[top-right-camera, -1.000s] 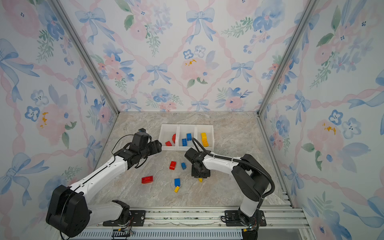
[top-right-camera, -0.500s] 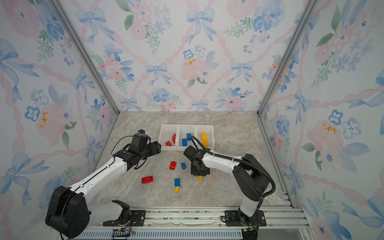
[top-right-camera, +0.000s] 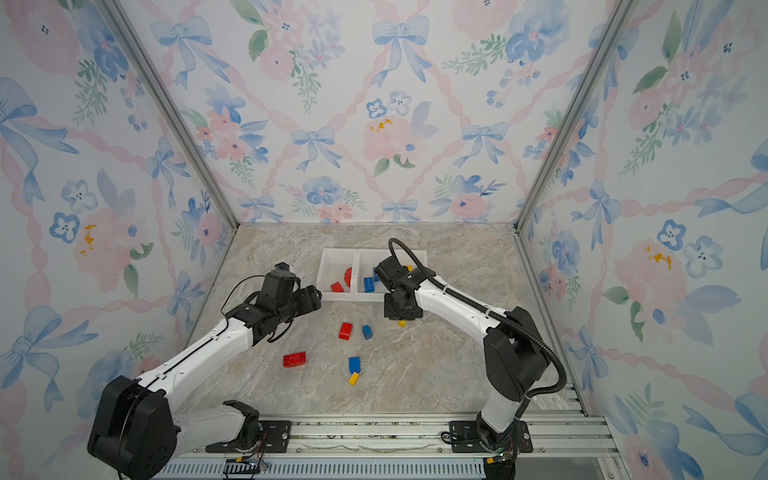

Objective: Sort the legos into containers by color
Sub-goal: 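Lift the curved yellow brick and carry it over the yellow compartment with the right gripper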

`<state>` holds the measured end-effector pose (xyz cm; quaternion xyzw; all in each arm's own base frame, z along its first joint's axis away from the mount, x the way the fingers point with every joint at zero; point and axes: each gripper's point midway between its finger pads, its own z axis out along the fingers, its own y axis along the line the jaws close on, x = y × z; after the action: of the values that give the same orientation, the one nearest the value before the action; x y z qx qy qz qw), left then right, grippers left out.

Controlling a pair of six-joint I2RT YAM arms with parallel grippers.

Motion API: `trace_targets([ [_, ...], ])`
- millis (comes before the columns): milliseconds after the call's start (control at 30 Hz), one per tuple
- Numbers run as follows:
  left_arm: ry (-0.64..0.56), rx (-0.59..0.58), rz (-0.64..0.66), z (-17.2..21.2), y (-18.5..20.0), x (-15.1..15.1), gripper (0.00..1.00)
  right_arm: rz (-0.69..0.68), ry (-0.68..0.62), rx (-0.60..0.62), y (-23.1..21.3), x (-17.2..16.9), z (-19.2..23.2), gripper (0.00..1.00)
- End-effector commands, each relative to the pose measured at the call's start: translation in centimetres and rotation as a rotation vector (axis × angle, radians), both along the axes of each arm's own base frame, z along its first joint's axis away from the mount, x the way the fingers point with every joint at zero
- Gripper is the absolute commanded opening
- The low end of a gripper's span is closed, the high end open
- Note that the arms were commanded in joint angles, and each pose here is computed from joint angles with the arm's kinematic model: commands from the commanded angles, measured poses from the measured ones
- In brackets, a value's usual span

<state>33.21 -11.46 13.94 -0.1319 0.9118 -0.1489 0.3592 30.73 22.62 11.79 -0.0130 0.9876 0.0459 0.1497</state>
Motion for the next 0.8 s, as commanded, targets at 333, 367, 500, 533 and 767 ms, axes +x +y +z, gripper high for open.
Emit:
trace_targets([
  [333,0.003,-0.039,0.015,-0.4,0.4,-1.2,0.8,-0.006,-0.093,-0.016,-2.5,8.9,2.7,0.24],
  [367,0.002,-0.04,0.016,-0.4,0.4,-1.2,0.8,-0.012,-0.098,-0.013,-2.6,9.6,2.6,0.24],
  [500,0.0,-0.048,0.02,-0.4,0.5,-1.5,0.8,-0.014,-0.093,0.001,-2.2,11.8,1.8,0.24],
  [533,-0.002,-0.051,0.022,-0.4,0.5,-1.6,0.8,-0.012,-0.093,0.007,-2.0,12.2,1.7,0.24],
  [767,-0.015,-0.061,0.033,0.0,0.7,-1.8,0.8,-0.015,-0.051,0.03,-1.3,14.1,-0.9,0.24],
])
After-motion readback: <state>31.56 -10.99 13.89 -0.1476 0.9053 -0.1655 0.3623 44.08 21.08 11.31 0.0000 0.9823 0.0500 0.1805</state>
